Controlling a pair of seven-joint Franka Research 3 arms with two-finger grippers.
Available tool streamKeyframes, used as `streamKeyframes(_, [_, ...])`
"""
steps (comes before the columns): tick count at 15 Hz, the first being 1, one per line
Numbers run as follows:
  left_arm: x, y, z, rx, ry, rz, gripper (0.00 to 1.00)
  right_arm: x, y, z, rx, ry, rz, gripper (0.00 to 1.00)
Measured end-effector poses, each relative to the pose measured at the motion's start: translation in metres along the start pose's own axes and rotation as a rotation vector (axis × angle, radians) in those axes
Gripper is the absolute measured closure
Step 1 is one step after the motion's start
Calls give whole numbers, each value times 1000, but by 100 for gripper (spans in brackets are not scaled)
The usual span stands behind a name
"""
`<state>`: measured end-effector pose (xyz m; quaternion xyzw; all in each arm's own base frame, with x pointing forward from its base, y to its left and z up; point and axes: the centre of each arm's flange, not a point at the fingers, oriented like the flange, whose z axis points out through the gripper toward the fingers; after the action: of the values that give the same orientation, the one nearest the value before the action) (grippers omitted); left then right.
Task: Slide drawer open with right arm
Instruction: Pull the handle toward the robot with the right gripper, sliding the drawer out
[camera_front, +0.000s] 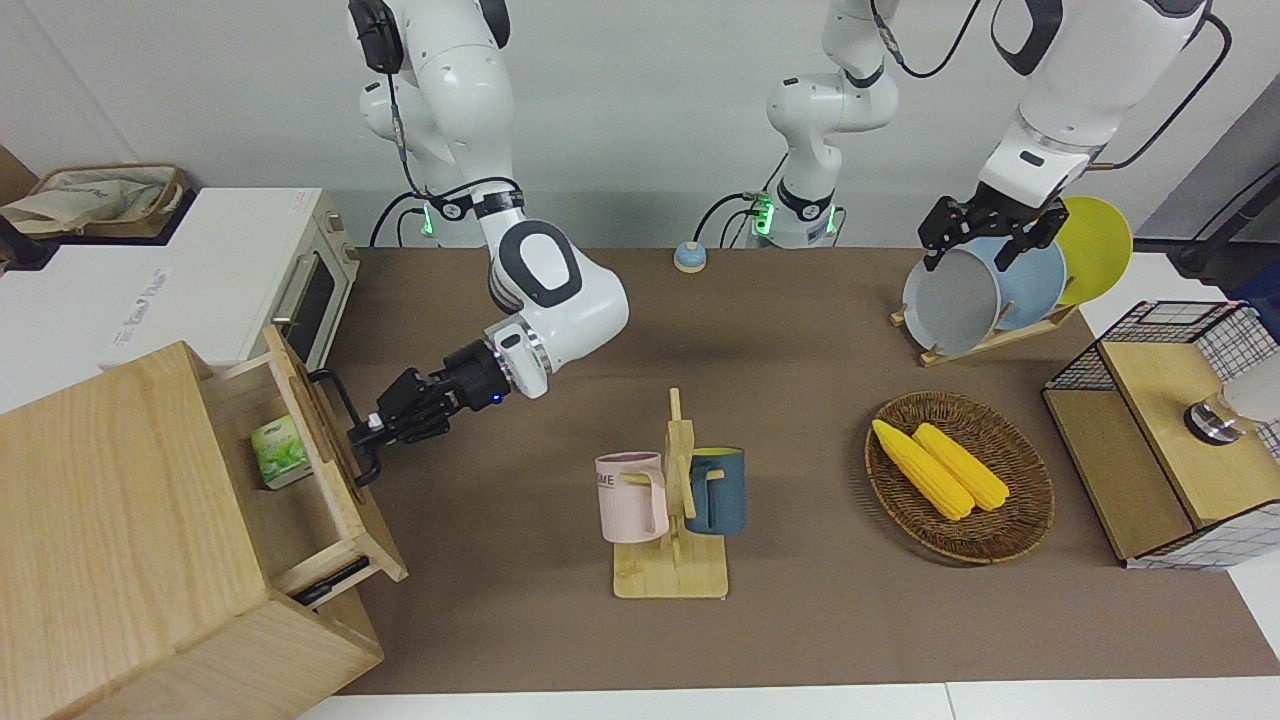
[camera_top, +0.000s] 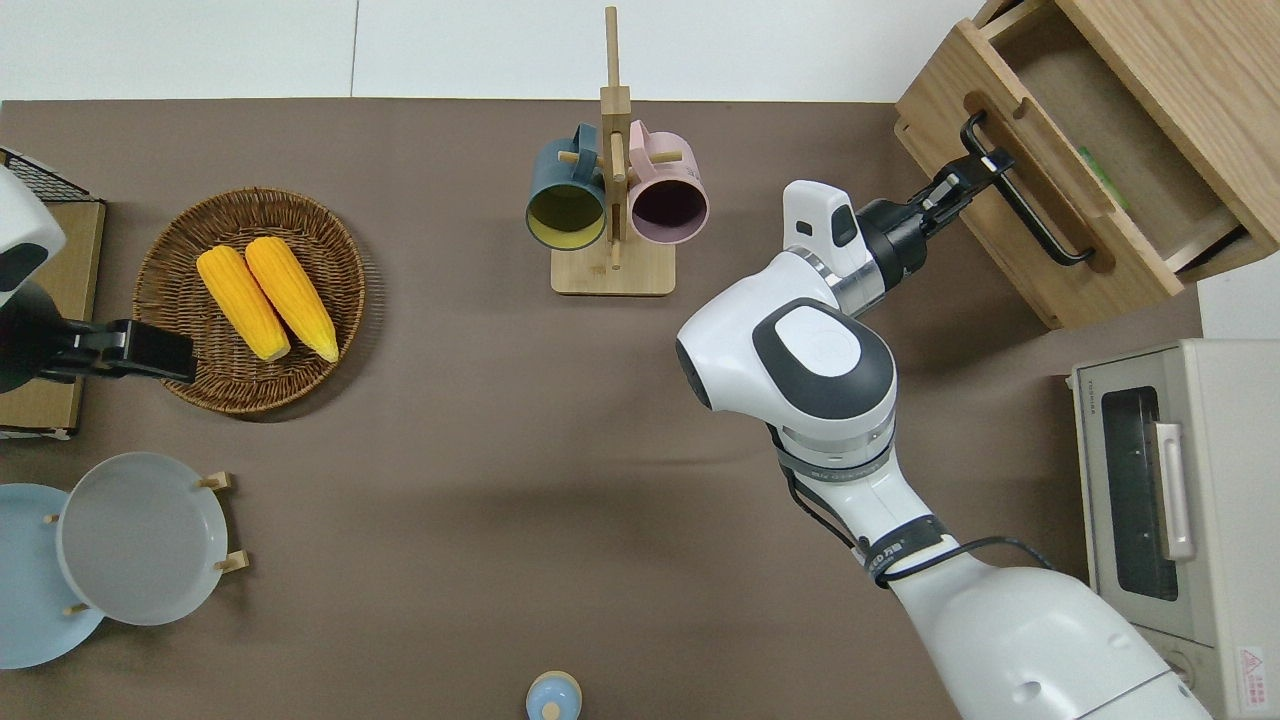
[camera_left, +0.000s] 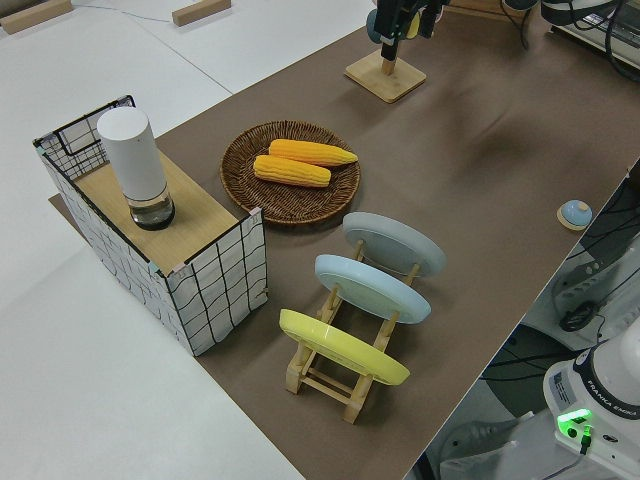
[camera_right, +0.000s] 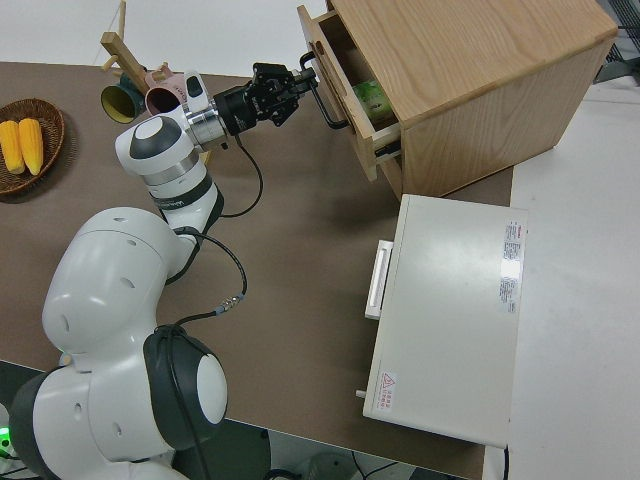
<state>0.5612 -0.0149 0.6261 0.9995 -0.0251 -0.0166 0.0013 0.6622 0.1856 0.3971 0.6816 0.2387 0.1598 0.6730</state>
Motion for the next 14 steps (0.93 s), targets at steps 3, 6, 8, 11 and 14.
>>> streamKeyframes(3, [0, 0, 0, 0, 0, 0, 0, 3, -1, -26, 5, -12, 3, 80])
streamKeyframes(6, [0, 0, 0, 0, 0, 0, 0, 5, -2, -62, 2, -18, 2, 80])
streamKeyframes(8, [0, 0, 0, 0, 0, 0, 0, 7, -3, -83, 9, -16, 2, 80])
streamKeyframes(11, [0, 0, 0, 0, 0, 0, 0, 6, -5, -119, 8, -16, -1, 80])
streamKeyframes(14, [0, 0, 0, 0, 0, 0, 0, 5, -6, -158, 10, -9, -3, 80])
